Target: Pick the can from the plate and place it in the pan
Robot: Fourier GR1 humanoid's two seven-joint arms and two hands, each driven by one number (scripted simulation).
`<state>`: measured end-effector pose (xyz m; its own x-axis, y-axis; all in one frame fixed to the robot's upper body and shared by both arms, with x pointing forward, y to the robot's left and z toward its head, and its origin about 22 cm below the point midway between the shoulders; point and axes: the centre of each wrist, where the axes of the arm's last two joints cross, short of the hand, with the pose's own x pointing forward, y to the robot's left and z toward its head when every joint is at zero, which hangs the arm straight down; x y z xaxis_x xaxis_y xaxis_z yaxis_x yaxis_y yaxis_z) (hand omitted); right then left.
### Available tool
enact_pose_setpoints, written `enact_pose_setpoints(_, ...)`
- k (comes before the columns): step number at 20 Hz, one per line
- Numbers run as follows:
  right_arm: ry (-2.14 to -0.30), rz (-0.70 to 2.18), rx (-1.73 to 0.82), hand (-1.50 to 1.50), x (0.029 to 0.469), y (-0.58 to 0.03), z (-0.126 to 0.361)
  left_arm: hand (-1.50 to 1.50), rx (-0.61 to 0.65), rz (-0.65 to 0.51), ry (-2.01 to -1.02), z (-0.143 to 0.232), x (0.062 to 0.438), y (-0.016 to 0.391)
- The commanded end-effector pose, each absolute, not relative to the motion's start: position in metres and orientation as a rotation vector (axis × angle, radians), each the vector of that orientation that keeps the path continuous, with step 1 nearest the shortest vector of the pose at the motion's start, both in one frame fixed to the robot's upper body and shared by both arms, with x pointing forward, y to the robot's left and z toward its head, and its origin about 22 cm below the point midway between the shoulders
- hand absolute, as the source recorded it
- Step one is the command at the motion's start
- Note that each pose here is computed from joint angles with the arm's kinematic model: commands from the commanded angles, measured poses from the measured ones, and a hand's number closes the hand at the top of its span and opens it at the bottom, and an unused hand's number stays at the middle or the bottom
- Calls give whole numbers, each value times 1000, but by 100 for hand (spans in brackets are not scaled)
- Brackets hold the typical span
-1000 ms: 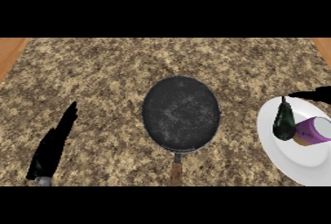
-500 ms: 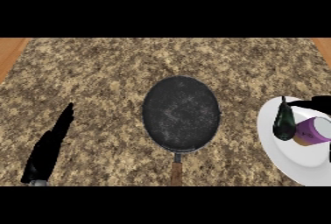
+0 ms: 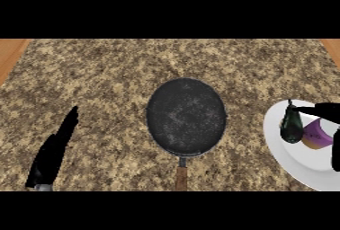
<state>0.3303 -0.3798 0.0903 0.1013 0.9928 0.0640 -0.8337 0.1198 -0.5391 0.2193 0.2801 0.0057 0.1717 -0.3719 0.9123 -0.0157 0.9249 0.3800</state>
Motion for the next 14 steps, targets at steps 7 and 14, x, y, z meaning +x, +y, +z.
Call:
enact_pose_setpoints(7, -565, 1325, -354, 150, 326, -380, 57, 0, 348, -253, -1369, 6, 228, 300)
enact_pose_setpoints(14, -582, 1296, -279, 150, 315, -397, 59, 0, 338, -248, -1391, 7, 220, 287)
